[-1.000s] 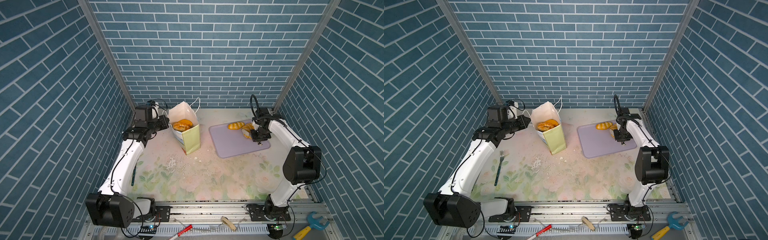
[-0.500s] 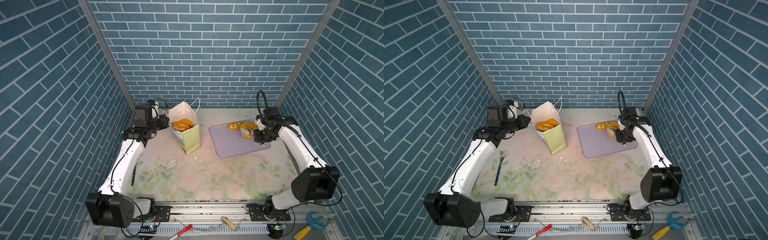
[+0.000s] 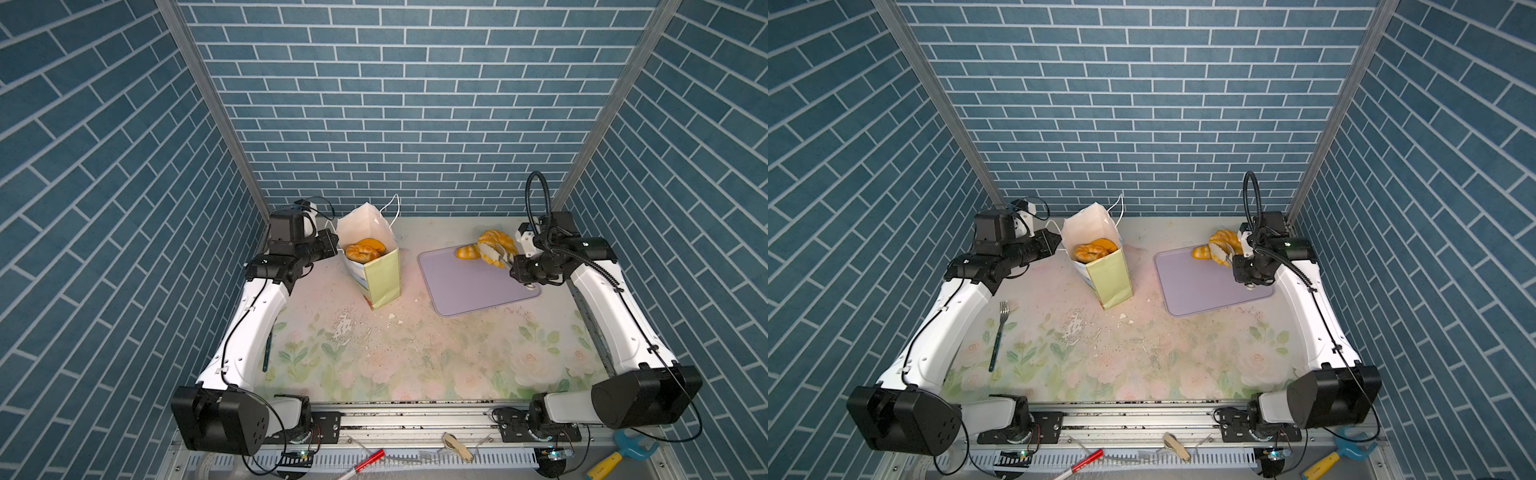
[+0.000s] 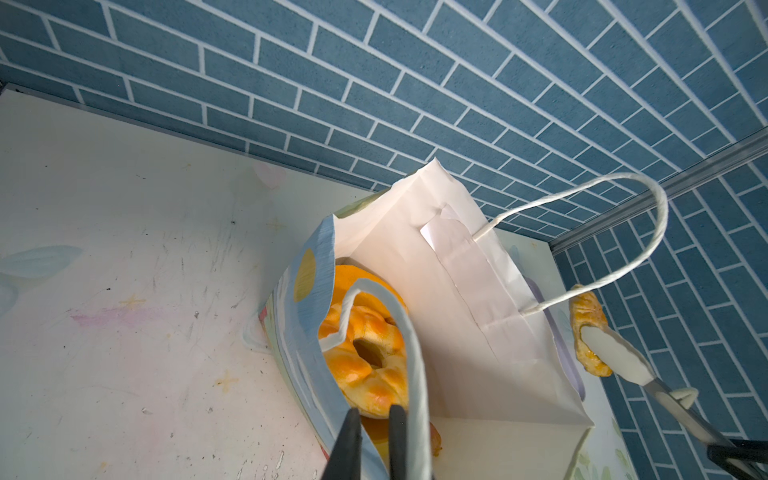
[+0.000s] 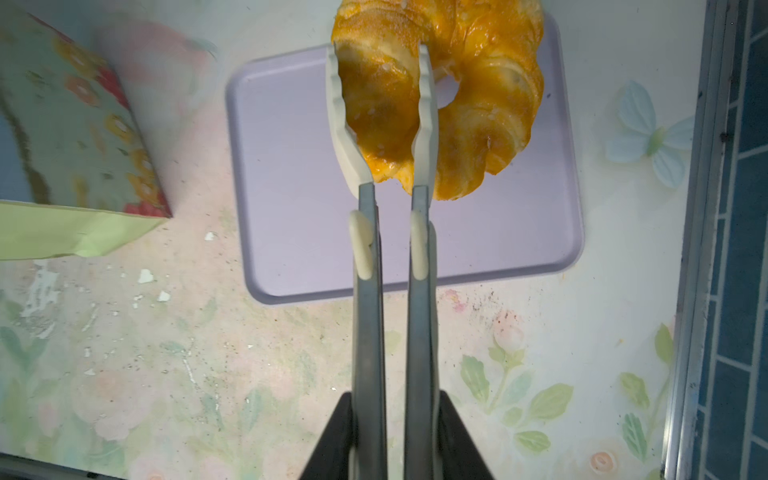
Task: Place the fake bread into the paper bag
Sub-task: 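Lift the yellow ring bun with the tongs and carry it over the bag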
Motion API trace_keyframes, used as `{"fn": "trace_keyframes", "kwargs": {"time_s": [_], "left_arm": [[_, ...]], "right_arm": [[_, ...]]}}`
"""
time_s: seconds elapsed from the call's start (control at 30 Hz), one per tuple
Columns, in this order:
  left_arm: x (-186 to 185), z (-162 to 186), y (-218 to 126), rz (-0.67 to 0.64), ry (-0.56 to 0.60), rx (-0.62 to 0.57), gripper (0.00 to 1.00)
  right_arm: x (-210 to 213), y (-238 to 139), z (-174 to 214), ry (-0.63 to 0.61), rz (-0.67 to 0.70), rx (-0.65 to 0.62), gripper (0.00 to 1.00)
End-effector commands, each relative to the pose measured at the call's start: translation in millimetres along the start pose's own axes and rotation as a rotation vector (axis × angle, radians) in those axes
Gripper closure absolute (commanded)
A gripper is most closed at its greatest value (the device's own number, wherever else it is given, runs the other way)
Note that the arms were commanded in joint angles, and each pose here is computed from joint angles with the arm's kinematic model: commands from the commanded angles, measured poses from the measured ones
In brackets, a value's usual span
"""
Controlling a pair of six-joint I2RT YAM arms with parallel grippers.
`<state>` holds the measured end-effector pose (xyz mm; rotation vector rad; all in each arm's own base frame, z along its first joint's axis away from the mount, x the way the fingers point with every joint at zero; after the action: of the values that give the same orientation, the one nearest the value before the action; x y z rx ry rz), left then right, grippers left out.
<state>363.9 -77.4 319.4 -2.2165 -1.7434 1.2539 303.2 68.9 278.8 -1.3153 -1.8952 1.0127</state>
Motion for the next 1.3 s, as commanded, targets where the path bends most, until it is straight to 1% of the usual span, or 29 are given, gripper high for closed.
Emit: {"fn": "trace_keyframes", "kwargs": {"time_s": [0.0, 0.23, 0.43, 0.57, 0.7, 0.8, 0.93, 1.27], "left_arm": [[-5, -3, -2, 0.014, 0.005, -0.022, 0.84], [-5, -3, -2, 0.019, 0.005, -0.025, 0.84], [-6, -4, -2, 0.022, 0.004, -0.026, 0.84], [-5, -3, -3, 0.021, 0.004, -0.025, 0.84], [-4, -1, -5, 0.013, 0.004, -0.03, 0.84], [-2, 0, -5, 0.007, 0.003, -0.03, 0.85], [-2, 1, -5, 0.008, 0.0, -0.03, 0.85], [-1, 1, -7, 0.003, -0.005, -0.037, 0.85]], "right_arm": [[28, -46, -41, -0.079, -0.088, -0.24, 0.96], [78, -87, -86, -0.273, -0.167, -0.405, 0.97], [144, -115, -127, -0.508, -0.335, -0.57, 0.97], [187, -130, -141, -0.65, -0.432, -0.643, 0.97], [219, -139, -142, -0.745, -0.523, -0.684, 0.97], [238, -137, -138, -0.78, -0.597, -0.685, 0.97], [253, -121, -134, -0.788, -0.658, -0.634, 0.97], [266, -79, -114, -0.729, -0.747, -0.518, 0.97]]}}
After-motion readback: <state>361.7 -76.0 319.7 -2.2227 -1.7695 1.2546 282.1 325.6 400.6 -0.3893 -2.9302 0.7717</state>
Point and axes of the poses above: each gripper's point midway between its finger pads, its own y axis out along the fingers, its own x axis along the line the jaws close on, z = x × y, the point moved 3 cm from there along -y, back along the fingers, and after that the axes turned 6 degrees about -y, right-handed, at the moved point
